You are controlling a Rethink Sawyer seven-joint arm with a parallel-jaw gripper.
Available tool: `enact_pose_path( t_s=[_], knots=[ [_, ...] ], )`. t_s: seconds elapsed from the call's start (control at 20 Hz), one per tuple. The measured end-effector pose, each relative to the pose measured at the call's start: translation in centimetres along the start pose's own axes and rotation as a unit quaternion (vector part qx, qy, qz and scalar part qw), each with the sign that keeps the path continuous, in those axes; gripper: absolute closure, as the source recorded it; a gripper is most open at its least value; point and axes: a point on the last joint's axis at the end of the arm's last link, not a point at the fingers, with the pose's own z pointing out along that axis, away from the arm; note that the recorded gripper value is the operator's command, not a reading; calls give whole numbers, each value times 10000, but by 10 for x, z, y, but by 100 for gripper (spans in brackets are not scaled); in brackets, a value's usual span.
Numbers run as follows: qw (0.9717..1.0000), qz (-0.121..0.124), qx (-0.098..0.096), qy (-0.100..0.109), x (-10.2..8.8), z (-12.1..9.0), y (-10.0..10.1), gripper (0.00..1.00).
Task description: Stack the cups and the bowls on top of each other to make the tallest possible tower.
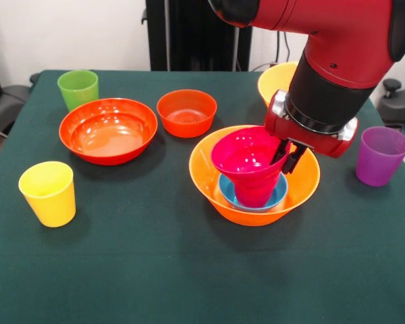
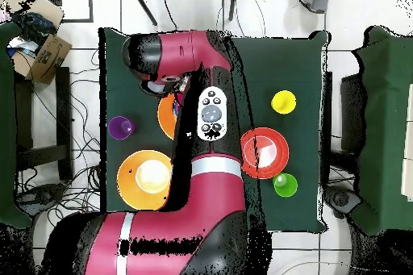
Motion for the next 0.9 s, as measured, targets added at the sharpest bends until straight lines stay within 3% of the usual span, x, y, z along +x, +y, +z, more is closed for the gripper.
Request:
enact_pose_path(
  t_s=[0.9],
  knots=[
    [10000, -21, -80, 23, 1, 0, 5, 100]
  ],
)
